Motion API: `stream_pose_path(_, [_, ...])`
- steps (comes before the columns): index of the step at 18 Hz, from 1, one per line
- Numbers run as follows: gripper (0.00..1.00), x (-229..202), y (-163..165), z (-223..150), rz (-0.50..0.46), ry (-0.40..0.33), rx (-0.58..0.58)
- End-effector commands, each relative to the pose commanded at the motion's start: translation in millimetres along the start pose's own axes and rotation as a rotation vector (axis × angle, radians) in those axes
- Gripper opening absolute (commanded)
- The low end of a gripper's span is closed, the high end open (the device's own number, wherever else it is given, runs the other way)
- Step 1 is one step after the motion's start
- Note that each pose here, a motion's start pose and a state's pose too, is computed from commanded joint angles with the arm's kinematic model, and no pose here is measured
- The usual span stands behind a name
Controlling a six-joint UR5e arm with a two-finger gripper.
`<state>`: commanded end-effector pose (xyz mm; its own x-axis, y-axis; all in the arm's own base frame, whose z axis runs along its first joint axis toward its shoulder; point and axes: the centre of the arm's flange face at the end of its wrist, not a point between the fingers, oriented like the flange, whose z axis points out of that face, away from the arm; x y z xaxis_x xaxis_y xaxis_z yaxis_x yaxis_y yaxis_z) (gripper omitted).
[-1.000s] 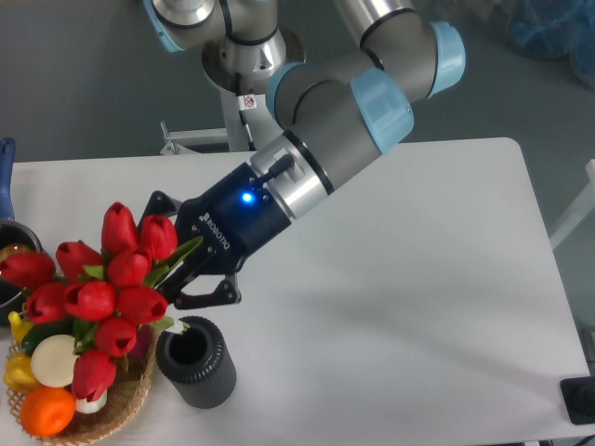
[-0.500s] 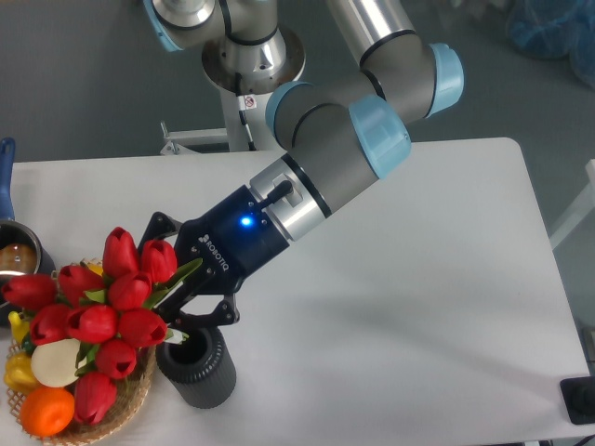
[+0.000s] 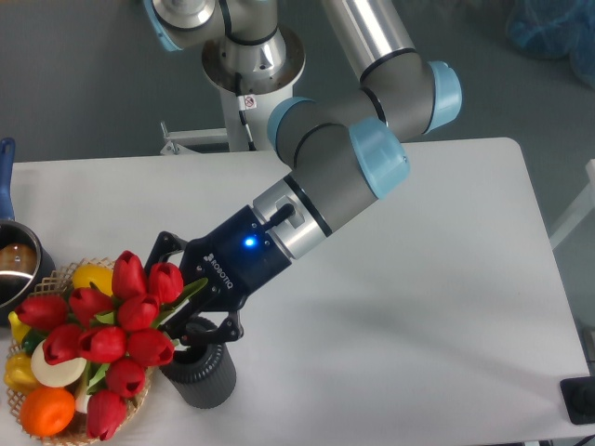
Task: Insert the flowers into the vase
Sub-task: 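Lower the tulip stems down into the black vase opening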
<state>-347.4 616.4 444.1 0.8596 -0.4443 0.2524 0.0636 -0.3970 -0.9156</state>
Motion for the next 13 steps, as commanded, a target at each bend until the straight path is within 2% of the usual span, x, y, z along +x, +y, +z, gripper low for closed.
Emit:
stream_pose_path(4, [0.0, 4, 37, 12, 0.031, 0.022, -0.023])
stream_pose_path(9, [0.0, 5, 66, 19, 0.052, 0.039, -0.037])
stream_pose_path(13, [0.01, 1, 91, 24, 0.073, 0.019, -0.095])
